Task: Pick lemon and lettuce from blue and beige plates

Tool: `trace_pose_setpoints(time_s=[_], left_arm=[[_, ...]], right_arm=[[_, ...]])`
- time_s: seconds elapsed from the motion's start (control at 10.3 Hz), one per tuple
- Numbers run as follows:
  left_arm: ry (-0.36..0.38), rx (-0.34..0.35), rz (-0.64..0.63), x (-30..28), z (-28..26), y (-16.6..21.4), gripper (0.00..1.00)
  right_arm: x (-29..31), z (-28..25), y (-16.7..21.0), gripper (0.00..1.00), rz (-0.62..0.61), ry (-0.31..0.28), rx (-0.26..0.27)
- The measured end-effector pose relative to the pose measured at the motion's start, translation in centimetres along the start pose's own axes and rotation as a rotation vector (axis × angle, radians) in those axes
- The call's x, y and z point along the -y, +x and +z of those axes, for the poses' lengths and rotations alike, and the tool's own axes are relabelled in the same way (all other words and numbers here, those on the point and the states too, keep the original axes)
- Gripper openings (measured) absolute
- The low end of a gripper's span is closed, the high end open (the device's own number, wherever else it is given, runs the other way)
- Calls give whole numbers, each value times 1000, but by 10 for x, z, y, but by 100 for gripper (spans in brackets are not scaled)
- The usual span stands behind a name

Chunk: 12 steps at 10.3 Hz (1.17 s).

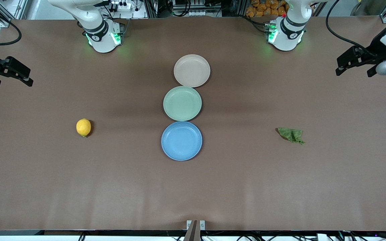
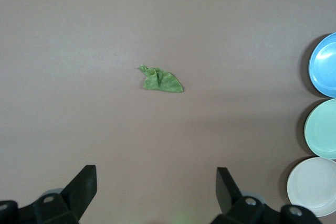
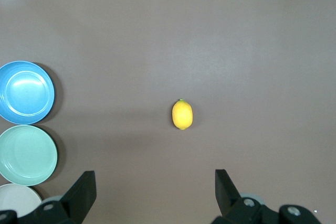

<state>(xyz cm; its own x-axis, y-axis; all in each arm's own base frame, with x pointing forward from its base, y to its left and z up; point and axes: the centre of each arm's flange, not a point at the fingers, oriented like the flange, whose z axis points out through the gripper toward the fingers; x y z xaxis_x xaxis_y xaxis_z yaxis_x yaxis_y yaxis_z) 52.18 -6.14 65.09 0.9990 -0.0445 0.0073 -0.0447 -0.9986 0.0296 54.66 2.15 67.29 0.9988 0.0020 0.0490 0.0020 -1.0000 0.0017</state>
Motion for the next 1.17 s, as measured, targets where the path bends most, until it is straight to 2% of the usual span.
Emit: trace_pose_setpoints(time_s=[0.29, 1.17], left_arm=[[-3, 8, 0, 1, 5, 6, 100], [29, -46, -17, 13, -20, 8, 100]], right_arm=[[0, 3, 4, 100, 0, 0, -11], [1, -8, 9, 100, -2, 2, -65]])
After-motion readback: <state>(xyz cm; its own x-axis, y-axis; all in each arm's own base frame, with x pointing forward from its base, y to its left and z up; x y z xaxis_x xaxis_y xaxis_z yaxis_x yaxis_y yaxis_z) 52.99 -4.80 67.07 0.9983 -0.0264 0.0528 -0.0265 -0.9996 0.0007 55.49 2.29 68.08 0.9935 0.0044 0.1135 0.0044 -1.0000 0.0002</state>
